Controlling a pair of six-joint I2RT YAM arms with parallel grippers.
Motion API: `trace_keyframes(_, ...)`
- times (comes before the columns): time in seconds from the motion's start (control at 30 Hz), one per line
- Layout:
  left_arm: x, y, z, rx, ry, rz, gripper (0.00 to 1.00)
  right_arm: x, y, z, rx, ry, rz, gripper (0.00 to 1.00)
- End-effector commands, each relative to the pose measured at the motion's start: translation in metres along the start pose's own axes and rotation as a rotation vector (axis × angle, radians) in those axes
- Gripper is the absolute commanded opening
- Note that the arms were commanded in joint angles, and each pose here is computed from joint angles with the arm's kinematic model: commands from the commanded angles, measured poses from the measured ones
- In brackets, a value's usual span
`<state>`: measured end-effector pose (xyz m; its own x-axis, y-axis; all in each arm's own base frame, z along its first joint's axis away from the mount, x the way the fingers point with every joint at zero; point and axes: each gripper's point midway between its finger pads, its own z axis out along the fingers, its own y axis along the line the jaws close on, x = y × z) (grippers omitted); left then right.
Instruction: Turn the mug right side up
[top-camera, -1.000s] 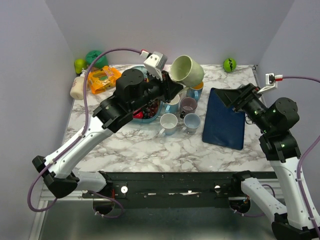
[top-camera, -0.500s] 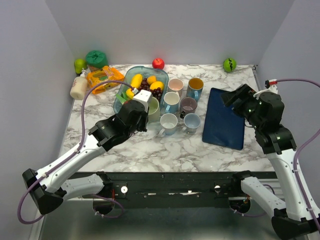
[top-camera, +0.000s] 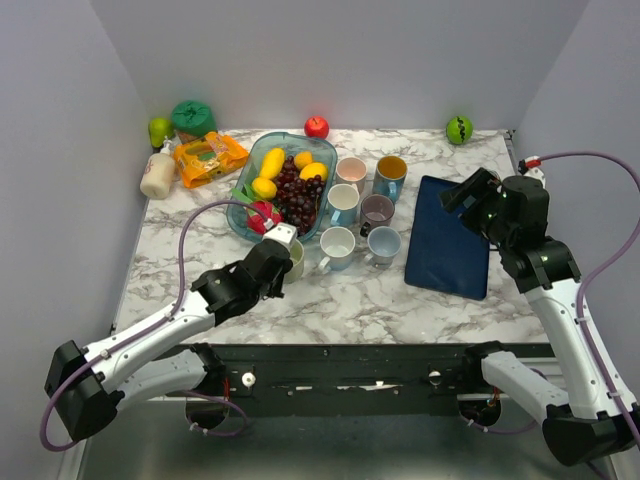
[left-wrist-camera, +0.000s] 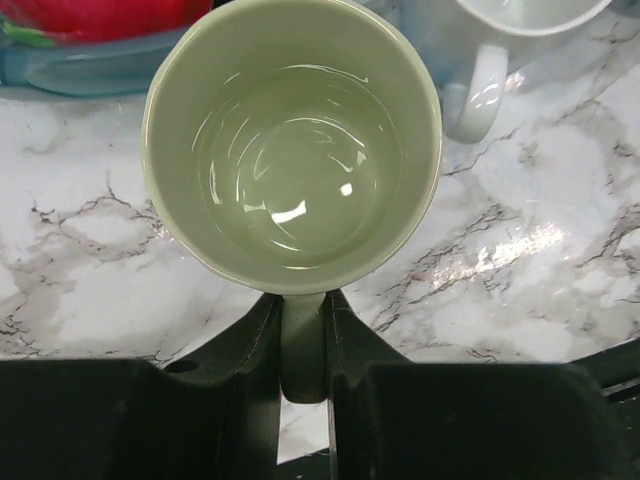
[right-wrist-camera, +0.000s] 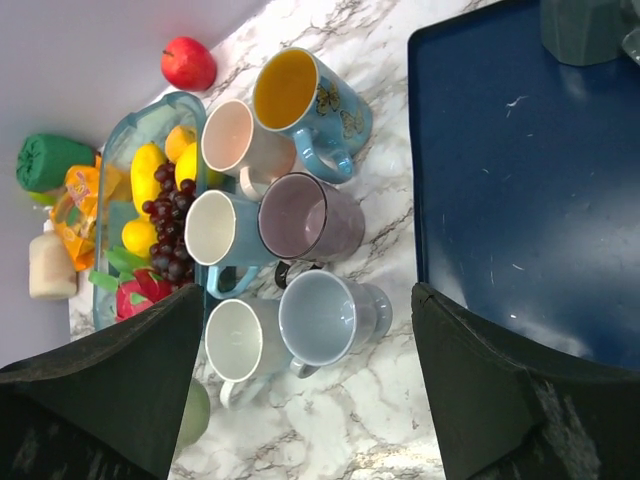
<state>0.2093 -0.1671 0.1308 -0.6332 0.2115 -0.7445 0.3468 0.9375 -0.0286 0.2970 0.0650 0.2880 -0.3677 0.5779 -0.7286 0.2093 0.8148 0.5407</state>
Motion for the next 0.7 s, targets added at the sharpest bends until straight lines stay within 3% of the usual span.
trace_keyframes(0.0,-0.032,-0.005,0.006,0.009,-0.173,-0.067,0.00,0.008,-0.021,0.005,0.094,0.009,-0.025,0.90)
trace_keyframes(0.33,-0.024,-0.018,0.025,0.046,-0.177,-0.165,0.00,0.036,-0.071,0.027,0.312,0.089,-0.118,0.90)
trace_keyframes(0.53,-0.005,-0.014,0.038,-0.021,-0.075,-0.140,0.00,0.050,-0.086,0.035,0.374,0.139,-0.133,0.90)
trace_keyframes(0.67,-0.003,-0.013,0.038,-0.031,-0.072,-0.132,0.01,0.052,-0.095,0.037,0.413,0.141,-0.148,0.90)
